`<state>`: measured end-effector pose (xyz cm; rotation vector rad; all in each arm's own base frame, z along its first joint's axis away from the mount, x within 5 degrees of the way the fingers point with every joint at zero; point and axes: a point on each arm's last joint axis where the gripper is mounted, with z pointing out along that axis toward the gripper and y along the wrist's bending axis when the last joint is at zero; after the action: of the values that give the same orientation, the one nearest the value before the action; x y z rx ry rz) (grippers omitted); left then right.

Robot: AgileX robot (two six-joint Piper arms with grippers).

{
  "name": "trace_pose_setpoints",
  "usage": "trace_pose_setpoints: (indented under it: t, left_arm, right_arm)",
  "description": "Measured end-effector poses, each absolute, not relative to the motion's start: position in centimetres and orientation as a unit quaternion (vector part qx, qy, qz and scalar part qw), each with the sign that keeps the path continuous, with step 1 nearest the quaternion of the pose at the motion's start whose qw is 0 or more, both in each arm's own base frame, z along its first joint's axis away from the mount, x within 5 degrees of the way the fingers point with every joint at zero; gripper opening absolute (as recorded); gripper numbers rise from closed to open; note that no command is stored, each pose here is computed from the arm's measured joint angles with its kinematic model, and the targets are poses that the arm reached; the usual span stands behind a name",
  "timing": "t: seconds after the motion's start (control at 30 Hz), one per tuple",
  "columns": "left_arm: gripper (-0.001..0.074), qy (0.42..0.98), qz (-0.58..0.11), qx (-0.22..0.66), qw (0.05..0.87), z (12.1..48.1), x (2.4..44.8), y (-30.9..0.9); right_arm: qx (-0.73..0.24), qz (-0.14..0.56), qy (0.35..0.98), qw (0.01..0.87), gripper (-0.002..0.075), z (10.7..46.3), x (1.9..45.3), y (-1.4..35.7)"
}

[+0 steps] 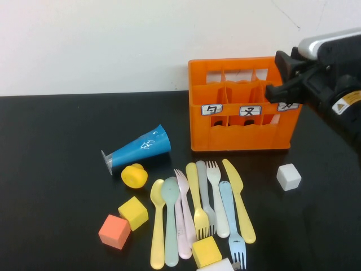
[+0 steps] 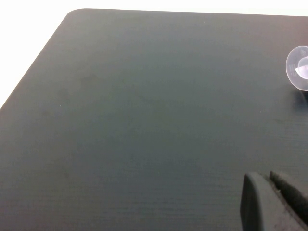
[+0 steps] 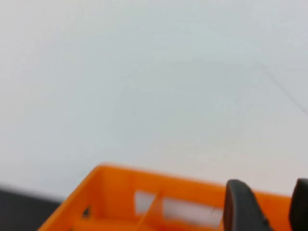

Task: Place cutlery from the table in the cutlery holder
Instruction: Place the knife on the box, then pick up the fork

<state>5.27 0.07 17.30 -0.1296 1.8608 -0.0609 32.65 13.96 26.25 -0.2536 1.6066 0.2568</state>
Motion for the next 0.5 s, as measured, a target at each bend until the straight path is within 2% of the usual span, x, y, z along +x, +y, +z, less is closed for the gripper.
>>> trace_pose_setpoints:
  t: [0.23,0.5]
  left_arm:
    - [-0.0001,0.801,-0.027,-0.057,0.595,17.3,5.3,0.1]
    - [-0.0001,0.801,-0.027,-0.057,0.595,17.3,5.3,0.1]
  right_arm:
    - [-0.198,0.101,0.782,0.583,0.0225,28.6,29.0,13.2]
    - [-0.237,0.082,0.879,0.406,0.021,28.5,24.5,11.5]
